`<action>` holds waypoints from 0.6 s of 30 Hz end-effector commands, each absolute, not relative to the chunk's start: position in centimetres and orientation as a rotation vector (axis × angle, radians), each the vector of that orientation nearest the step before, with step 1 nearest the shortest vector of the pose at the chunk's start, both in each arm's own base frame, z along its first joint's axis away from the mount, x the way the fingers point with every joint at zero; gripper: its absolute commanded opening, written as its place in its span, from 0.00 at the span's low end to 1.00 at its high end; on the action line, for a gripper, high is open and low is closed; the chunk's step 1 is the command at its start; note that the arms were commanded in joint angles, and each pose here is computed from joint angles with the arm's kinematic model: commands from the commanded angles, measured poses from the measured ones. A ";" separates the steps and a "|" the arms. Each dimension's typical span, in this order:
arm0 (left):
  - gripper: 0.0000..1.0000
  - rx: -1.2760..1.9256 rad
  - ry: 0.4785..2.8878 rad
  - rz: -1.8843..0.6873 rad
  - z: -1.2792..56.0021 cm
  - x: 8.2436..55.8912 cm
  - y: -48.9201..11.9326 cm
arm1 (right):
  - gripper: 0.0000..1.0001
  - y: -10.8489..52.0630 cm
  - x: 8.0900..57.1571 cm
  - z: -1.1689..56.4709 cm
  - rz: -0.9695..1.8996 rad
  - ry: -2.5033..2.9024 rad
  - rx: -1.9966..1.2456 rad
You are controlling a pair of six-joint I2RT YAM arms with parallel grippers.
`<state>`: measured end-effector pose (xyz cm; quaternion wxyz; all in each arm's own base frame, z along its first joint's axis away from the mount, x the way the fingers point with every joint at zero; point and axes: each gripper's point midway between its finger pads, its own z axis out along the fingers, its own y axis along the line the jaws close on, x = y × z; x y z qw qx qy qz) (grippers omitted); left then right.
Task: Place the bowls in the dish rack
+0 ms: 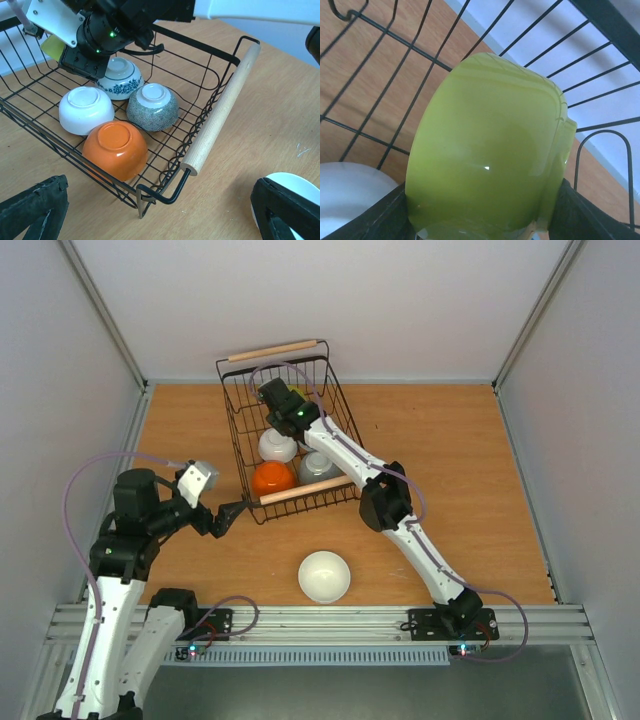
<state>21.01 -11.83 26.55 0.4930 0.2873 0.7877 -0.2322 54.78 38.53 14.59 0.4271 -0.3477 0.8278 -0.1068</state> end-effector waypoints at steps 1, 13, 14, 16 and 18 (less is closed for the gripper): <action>0.99 0.716 1.883 -0.573 26.7 21.3 -12.1 | 0.01 38.2 57.1 15.8 -0.377 1.957 -0.858; 0.99 0.724 1.887 -0.583 26.6 21.3 -12.2 | 0.14 37.9 58.2 11.7 -0.540 1.917 -0.969; 0.99 0.724 1.888 -0.583 26.5 21.3 -12.2 | 0.21 37.8 58.2 11.5 -0.542 1.920 -0.970; 0.99 0.726 1.887 -0.584 26.5 21.3 -12.3 | 0.41 37.7 58.2 11.5 -0.538 1.925 -0.962; 0.99 0.729 1.885 -0.585 26.5 21.3 -12.3 | 0.55 37.8 58.1 11.4 -0.526 1.933 -0.957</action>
